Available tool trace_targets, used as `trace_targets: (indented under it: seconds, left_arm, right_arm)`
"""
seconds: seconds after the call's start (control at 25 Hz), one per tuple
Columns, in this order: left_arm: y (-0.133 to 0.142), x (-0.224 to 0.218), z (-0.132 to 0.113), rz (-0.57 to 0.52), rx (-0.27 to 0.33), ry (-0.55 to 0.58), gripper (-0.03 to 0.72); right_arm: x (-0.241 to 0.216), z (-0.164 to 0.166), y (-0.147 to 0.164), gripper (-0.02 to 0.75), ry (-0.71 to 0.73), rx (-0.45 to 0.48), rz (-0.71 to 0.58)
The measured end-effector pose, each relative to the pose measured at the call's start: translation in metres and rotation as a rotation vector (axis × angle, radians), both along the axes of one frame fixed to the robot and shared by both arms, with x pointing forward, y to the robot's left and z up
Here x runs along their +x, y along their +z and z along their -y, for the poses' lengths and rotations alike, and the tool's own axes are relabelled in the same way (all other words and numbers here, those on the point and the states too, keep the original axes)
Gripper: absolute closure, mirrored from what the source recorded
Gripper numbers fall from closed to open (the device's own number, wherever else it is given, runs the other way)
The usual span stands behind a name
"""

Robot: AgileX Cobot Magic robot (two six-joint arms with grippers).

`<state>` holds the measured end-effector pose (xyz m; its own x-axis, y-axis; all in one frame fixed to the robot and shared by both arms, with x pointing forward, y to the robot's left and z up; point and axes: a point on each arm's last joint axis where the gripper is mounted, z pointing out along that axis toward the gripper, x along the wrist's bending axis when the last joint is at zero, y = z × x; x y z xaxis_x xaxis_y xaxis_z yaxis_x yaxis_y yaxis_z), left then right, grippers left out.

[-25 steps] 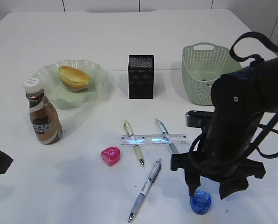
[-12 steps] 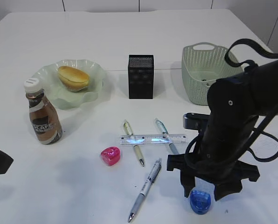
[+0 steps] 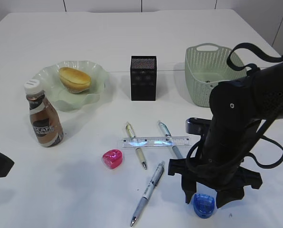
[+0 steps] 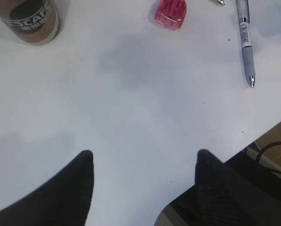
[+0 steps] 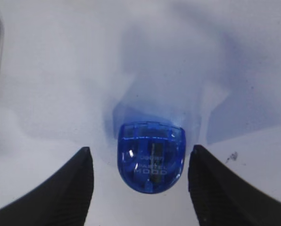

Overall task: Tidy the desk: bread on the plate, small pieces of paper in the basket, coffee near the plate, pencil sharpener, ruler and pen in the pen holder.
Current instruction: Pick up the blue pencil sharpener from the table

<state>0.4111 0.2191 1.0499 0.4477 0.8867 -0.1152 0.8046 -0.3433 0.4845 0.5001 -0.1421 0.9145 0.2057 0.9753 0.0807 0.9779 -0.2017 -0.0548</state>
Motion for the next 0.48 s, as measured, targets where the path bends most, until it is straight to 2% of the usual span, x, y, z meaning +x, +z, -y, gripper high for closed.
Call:
trace_targets:
  seconds: [0.48]
  left_arm:
    - [0.0001, -0.0001, 0.0004, -0.002, -0.005, 0.001, 0.214]
  right_arm:
    - [0.0005, 0.0011, -0.0001, 0.242, -0.009, -0.012, 0.005]
